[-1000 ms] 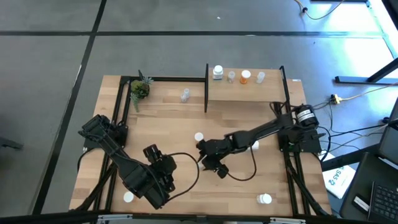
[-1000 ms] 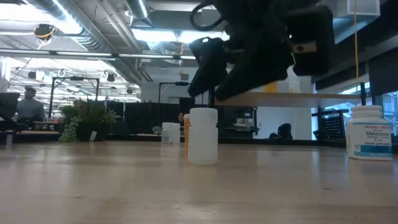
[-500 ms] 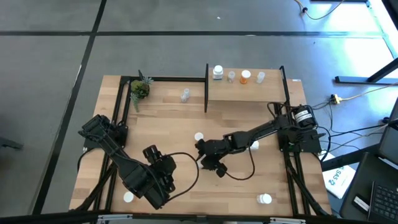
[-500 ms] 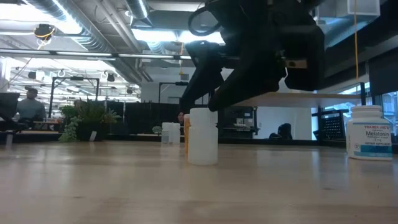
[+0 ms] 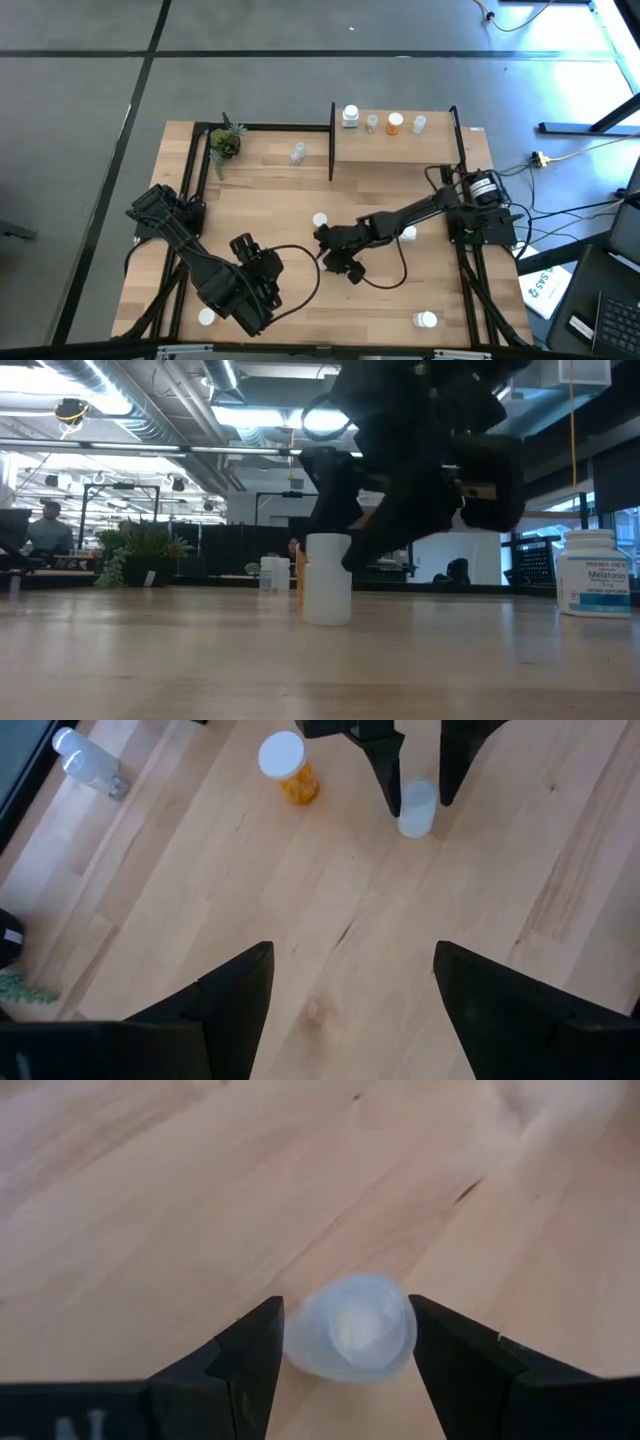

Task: Pick and place medicine bottles onto shelf by color
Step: Put the bottom yellow transparent pill bottle on the shelf aligned with the other yellow transparent pill bottle

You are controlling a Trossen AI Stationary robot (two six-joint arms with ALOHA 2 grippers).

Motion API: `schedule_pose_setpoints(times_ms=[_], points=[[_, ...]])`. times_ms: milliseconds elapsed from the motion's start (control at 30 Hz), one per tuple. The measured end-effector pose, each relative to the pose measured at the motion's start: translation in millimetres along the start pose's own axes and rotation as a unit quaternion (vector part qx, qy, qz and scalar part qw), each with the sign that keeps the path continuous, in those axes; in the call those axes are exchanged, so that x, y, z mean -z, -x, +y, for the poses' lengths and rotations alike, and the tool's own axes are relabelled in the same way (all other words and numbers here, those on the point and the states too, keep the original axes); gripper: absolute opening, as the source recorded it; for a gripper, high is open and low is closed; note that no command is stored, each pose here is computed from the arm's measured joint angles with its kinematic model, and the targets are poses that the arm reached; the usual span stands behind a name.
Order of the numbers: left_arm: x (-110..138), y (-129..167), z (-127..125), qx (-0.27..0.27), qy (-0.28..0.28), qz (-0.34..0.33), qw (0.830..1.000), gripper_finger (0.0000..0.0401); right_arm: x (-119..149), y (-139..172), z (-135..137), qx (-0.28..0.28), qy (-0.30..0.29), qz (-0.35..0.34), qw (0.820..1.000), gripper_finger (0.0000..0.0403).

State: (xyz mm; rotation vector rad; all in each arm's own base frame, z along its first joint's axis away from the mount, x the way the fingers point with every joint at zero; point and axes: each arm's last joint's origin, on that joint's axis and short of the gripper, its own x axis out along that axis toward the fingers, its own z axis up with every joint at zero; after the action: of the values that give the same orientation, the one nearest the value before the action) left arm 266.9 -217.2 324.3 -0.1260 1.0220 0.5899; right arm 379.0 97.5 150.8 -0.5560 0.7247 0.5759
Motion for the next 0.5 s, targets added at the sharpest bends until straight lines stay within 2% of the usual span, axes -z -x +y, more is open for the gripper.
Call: schedule_pose_setpoints(times_ms=[500], points=[[-0.1, 0.0, -0.2, 0.001, 0.001, -0.001, 1.0, 0.027, 0.8, -3.9, 0.1, 0.002, 0.005, -0.004, 1.0, 0.0214]])
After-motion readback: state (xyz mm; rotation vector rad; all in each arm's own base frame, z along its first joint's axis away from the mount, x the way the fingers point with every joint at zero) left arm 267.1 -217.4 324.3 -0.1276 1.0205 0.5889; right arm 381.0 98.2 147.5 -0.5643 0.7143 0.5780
